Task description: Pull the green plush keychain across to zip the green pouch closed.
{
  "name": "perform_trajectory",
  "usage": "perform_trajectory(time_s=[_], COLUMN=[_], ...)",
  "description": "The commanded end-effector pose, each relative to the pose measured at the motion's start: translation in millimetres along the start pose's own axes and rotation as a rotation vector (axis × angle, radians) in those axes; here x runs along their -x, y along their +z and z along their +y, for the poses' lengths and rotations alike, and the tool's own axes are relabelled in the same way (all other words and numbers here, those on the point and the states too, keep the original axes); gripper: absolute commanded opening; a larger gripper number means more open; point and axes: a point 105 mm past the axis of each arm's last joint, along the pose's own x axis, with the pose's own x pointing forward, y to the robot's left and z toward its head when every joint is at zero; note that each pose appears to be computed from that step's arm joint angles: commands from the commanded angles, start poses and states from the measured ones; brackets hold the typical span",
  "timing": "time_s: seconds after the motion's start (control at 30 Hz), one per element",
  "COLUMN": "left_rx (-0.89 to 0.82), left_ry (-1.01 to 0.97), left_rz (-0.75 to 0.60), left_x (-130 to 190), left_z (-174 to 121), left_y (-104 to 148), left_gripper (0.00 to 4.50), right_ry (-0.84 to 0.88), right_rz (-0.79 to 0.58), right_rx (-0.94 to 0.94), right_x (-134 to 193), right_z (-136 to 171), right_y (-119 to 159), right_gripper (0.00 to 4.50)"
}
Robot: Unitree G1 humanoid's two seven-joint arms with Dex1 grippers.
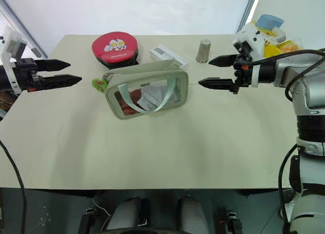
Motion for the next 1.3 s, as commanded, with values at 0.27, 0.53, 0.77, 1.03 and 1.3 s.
perform_trajectory(time_s=[0.27, 0.53, 0.77, 1.03, 1.3], left_rx=[-0.074, -0.069, -0.058, -0.077, -0.065], left_ry=[0.079, 0.104, -0.005, -0.058, 0.014], left_rz=[-0.038, -0.056, -0.111, -0.113, -0.1], left_x=[5.6, 4.5, -8.4, -20.5, -16.4], left_z=[0.6, 1.9, -26.7, -52.6, -56.3], left_y=[10.1, 11.0, 26.3, 28.2, 16.1], left_gripper=[4.5, 4.5, 4.5, 4.5, 4.5], right_ry=[-0.016, -0.005, 0.127, 0.206, 0.228], right_rz=[-0.068, -0.076, -0.11, -0.05, 0.033], right_rx=[0.052, 0.094, 0.189, 0.303, 0.357], right_x=[-1.5, -7.8, -39.5, -86.5, -104.3], right_z=[-7.6, -12.5, 0.6, -6.4, -13.8], right_y=[16.4, 21.9, 42.4, 33.4, 9.6], right_gripper=[4.43, 4.43, 4.43, 4.43, 3.12])
